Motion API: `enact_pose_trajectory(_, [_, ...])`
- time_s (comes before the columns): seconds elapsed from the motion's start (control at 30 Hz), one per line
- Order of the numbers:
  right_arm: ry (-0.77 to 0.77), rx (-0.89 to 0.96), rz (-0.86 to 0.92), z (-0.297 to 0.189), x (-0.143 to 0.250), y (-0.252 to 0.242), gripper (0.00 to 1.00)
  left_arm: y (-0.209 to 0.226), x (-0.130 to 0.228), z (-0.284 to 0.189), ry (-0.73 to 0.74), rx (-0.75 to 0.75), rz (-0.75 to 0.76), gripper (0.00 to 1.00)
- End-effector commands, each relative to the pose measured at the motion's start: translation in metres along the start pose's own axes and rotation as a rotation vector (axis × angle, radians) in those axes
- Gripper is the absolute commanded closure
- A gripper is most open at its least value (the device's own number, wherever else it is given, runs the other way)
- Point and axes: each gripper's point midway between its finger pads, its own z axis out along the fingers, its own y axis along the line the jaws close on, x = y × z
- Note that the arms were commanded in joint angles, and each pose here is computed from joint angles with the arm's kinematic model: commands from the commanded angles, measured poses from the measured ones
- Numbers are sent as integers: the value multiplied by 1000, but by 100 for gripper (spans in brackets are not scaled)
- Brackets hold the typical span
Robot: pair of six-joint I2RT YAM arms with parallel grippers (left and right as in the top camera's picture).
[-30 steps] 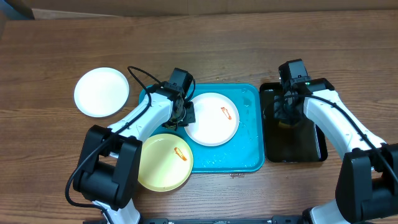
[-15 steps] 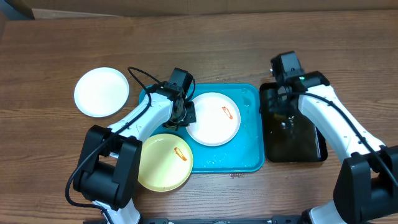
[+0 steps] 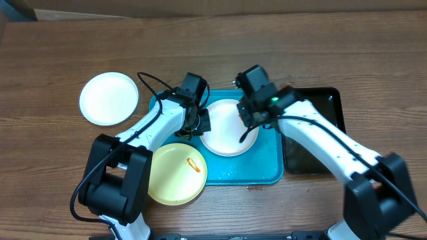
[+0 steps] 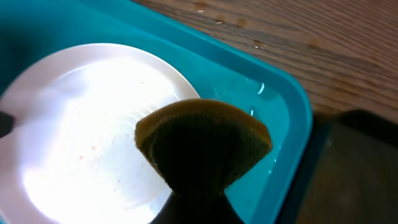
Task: Clean dirty plates on tray and stack at the side
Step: 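Carry the sponge with the right gripper over the held white plate, then scrub the white plate surface with the sponge in the right gripper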
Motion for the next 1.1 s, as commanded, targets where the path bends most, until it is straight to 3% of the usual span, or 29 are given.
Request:
enact_pose_trajectory(0.0, [-9,115,-36,16,-8,-6,96,-3,1,4,9,1,-3,96])
enact_pose_trajectory(0.33, [-23,176,-49,40,-12,-6,96,-2,2,4,12,-1,-3,96])
enact_pose_trajectory(0.93, [138,139,-81,99,28,6,96,-2,2,4,12,-1,1,96])
enact_pose_trajectory(1.07, [183,44,-79,102,39,22,96,-2,2,4,12,-1,1,95])
